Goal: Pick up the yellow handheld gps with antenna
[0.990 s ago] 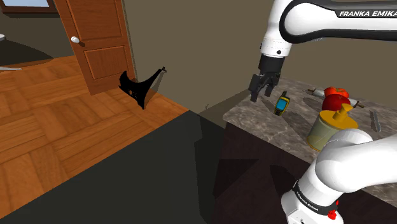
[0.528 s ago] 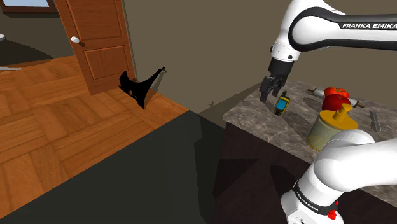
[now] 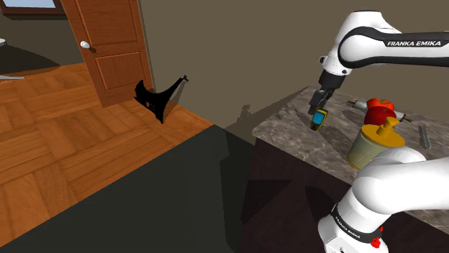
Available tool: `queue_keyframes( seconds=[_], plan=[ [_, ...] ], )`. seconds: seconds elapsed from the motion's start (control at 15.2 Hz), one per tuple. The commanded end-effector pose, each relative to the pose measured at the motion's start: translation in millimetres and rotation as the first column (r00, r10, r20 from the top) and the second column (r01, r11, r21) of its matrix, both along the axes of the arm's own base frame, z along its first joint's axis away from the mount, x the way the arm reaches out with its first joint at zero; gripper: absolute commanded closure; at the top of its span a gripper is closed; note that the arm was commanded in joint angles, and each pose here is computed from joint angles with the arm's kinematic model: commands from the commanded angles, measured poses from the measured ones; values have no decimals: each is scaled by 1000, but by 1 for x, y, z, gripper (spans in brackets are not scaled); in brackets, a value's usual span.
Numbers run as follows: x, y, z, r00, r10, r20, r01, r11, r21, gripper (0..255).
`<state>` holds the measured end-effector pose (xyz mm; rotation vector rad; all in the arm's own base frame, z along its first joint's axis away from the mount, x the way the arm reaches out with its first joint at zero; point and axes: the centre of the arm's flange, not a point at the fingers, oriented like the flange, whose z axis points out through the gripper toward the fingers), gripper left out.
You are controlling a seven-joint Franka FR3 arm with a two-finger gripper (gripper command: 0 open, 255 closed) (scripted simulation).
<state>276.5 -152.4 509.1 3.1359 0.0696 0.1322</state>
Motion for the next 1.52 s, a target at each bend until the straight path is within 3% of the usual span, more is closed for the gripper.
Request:
queue_keyframes(
  seconds=[0.0,0.59,1.25,1.32,1.45],
  plan=[
    [-4,-27,-5,1000,20,21,-19,1000,-11,0],
    [-11,-139,-31,990,98,104,-93,994,-53,0],
    [-11,-141,-71,989,99,106,-94,994,-54,0],
    [-11,-141,-71,989,99,106,-94,994,-54,255],
    [-11,-141,-71,989,99,106,-94,994,-54,255]
  ],
)
